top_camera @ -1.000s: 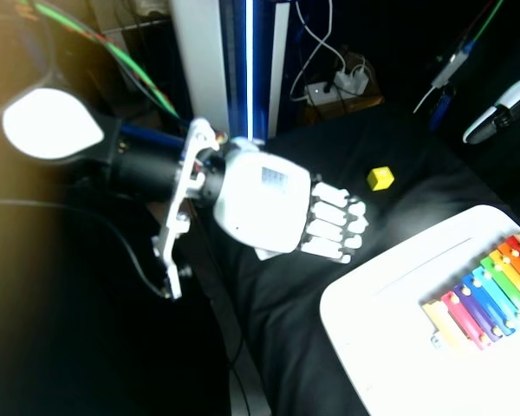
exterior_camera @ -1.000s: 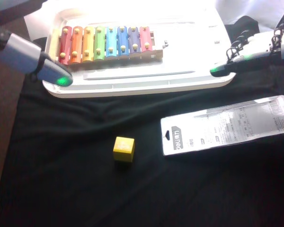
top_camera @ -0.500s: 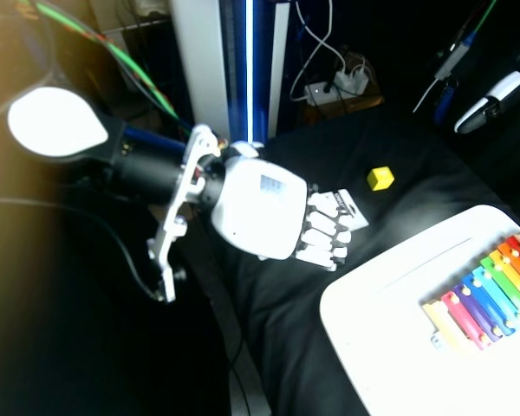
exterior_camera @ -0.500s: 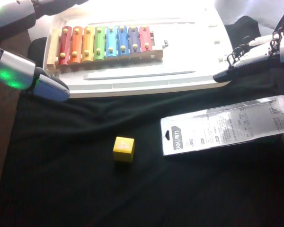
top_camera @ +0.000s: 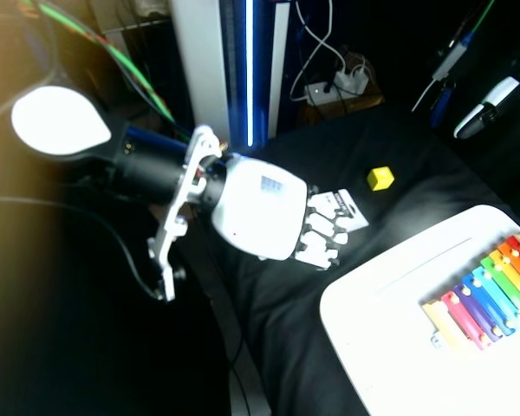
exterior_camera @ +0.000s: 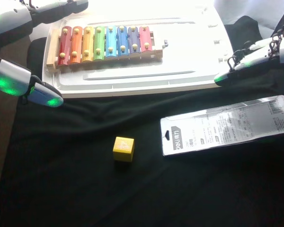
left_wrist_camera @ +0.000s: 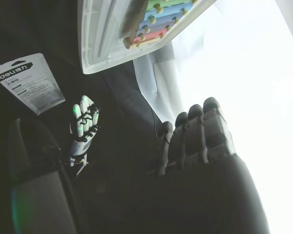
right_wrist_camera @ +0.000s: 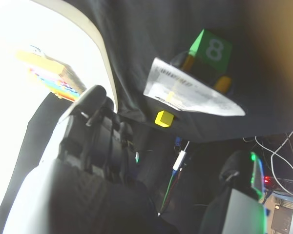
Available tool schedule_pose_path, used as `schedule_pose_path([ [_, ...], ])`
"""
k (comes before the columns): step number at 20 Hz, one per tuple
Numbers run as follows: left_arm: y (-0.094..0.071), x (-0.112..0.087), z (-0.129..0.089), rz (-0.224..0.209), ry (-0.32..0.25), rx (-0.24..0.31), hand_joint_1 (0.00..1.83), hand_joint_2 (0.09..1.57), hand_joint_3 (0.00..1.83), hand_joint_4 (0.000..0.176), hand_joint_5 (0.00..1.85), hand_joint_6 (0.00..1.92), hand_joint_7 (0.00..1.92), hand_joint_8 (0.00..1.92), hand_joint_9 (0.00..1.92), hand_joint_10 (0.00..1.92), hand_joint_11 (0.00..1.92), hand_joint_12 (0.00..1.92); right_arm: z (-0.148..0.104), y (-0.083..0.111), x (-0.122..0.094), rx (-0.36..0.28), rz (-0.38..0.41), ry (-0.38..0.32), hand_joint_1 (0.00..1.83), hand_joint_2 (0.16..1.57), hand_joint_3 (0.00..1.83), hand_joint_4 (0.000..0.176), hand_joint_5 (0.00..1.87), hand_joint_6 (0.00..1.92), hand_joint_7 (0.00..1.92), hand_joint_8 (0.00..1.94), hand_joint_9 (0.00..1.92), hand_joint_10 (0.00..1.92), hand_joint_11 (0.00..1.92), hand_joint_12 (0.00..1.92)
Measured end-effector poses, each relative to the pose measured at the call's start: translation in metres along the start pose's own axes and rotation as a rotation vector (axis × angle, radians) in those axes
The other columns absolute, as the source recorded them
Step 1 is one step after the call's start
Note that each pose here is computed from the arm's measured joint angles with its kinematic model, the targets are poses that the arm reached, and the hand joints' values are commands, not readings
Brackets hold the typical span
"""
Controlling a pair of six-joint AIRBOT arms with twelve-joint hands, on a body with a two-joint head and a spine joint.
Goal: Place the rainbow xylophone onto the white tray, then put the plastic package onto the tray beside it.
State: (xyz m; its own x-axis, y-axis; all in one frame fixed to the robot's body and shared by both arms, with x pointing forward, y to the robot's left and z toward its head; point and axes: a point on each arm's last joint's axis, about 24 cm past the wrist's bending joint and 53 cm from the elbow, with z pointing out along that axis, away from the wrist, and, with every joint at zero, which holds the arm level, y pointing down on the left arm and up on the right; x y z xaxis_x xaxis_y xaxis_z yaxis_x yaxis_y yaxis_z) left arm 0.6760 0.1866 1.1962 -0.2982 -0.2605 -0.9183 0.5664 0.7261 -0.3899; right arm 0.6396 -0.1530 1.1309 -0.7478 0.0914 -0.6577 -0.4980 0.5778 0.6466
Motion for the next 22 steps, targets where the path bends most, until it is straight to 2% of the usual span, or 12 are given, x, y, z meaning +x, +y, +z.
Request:
schedule_pose_path([
  [2, -0.001, 0.0, 0.0, -0.003, -0.003, 0.004, 0.88, 0.73, 0.0, 0.056, 0.0, 0.0, 0.0, 0.0, 0.0, 0.0, 0.0, 0.0, 0.0, 0.0, 0.0, 0.0, 0.0, 0.0, 0.84, 0.66, 0.0, 0.0, 0.24, 0.0, 0.27, 0.0, 0.33, 0.0, 0.14, 0.73],
  [3, -0.001, 0.002, -0.001, -0.005, 0.0, 0.006, 0.89, 0.72, 0.0, 0.056, 0.0, 0.0, 0.0, 0.0, 0.0, 0.0, 0.0, 0.0, 0.0, 0.0, 0.0, 0.0, 0.0, 0.0, 0.83, 0.67, 0.0, 0.0, 0.25, 0.0, 0.27, 0.0, 0.33, 0.0, 0.16, 0.67],
  [5, -0.003, 0.004, -0.001, -0.005, 0.006, 0.008, 0.85, 0.71, 0.0, 0.035, 0.0, 0.0, 0.0, 0.0, 0.0, 0.0, 0.0, 0.0, 0.0, 0.0, 0.0, 0.002, -0.001, 0.001, 0.82, 0.66, 0.0, 0.0, 0.25, 0.0, 0.27, 0.0, 0.32, 0.0, 0.16, 0.6],
  [6, -0.003, 0.004, -0.001, -0.009, 0.004, 0.008, 0.85, 0.71, 0.0, 0.041, 0.0, 0.0, 0.0, 0.0, 0.0, 0.0, 0.0, 0.0, 0.0, -0.001, 0.0, 0.002, 0.002, 0.002, 0.81, 0.66, 0.0, 0.0, 0.25, 0.0, 0.27, 0.0, 0.31, 0.0, 0.16, 0.59],
  [8, -0.002, 0.005, -0.002, -0.014, 0.004, 0.005, 0.87, 0.69, 0.0, 0.021, 0.0, 0.0, 0.0, 0.0, 0.0, 0.0, 0.0, 0.0, 0.0, -0.001, 0.0, 0.004, 0.002, 0.001, 0.79, 0.64, 0.0, 0.0, 0.24, 0.0, 0.27, 0.0, 0.29, 0.0, 0.12, 0.57],
  [11, 0.0, 0.009, -0.003, -0.012, 0.009, -0.002, 0.82, 0.71, 0.0, 0.031, 0.0, 0.0, 0.0, 0.0, 0.0, 0.0, 0.0, 0.0, 0.0, -0.003, 0.0, 0.013, -0.002, 0.0, 0.8, 0.64, 0.0, 0.0, 0.24, 0.0, 0.28, 0.0, 0.3, 0.0, 0.15, 0.5],
  [14, 0.001, 0.012, -0.004, -0.014, 0.01, -0.004, 0.84, 0.71, 0.0, 0.014, 0.0, 0.0, 0.0, 0.0, 0.0, 0.0, 0.0, 0.0, 0.0, -0.007, 0.002, 0.028, 0.003, 0.001, 0.78, 0.66, 0.0, 0.0, 0.24, 0.0, 0.28, 0.0, 0.3, 0.0, 0.23, 0.35],
  [15, 0.001, 0.012, -0.004, -0.012, 0.011, -0.004, 0.85, 0.71, 0.0, 0.0, 0.0, 0.0, 0.0, 0.0, 0.0, 0.0, 0.0, 0.0, 0.001, -0.009, 0.003, 0.035, -0.007, 0.006, 0.78, 0.66, 0.0, 0.0, 0.25, 0.0, 0.28, 0.0, 0.31, 0.01, 0.26, 0.35],
  [16, 0.001, 0.011, -0.004, -0.013, 0.009, -0.001, 0.87, 0.7, 0.0, 0.01, 0.0, 0.0, 0.0, 0.0, 0.0, 0.0, 0.0, 0.0, 0.001, -0.01, 0.003, 0.038, -0.009, 0.006, 0.79, 0.65, 0.0, 0.0, 0.26, 0.0, 0.29, 0.0, 0.32, 0.0, 0.3, 0.29],
  [17, 0.0, 0.011, -0.004, -0.014, 0.007, 0.0, 0.84, 0.72, 0.0, 0.011, 0.0, 0.0, 0.0, 0.0, 0.0, 0.0, 0.0, 0.0, 0.0, -0.012, 0.004, 0.042, 0.0, 0.006, 0.81, 0.65, 0.0, 0.0, 0.26, 0.0, 0.29, 0.0, 0.32, 0.0, 0.31, 0.28],
  [19, -0.001, 0.016, -0.005, -0.018, 0.016, 0.002, 0.83, 0.72, 0.0, 0.0, 0.0, 0.0, 0.0, 0.0, 0.0, 0.0, 0.0, 0.0, 0.002, -0.02, 0.01, 0.069, -0.004, 0.016, 0.78, 0.65, 0.0, 0.0, 0.26, 0.0, 0.29, 0.0, 0.32, 0.0, 0.32, 0.27],
  [22, 0.0, 0.018, -0.005, -0.024, 0.019, -0.002, 0.82, 0.71, 0.0, 0.0, 0.0, 0.0, 0.0, 0.0, 0.0, 0.0, 0.0, 0.0, 0.004, -0.021, 0.011, 0.071, 0.007, 0.016, 0.78, 0.65, 0.0, 0.0, 0.25, 0.0, 0.28, 0.0, 0.32, 0.0, 0.34, 0.27],
])
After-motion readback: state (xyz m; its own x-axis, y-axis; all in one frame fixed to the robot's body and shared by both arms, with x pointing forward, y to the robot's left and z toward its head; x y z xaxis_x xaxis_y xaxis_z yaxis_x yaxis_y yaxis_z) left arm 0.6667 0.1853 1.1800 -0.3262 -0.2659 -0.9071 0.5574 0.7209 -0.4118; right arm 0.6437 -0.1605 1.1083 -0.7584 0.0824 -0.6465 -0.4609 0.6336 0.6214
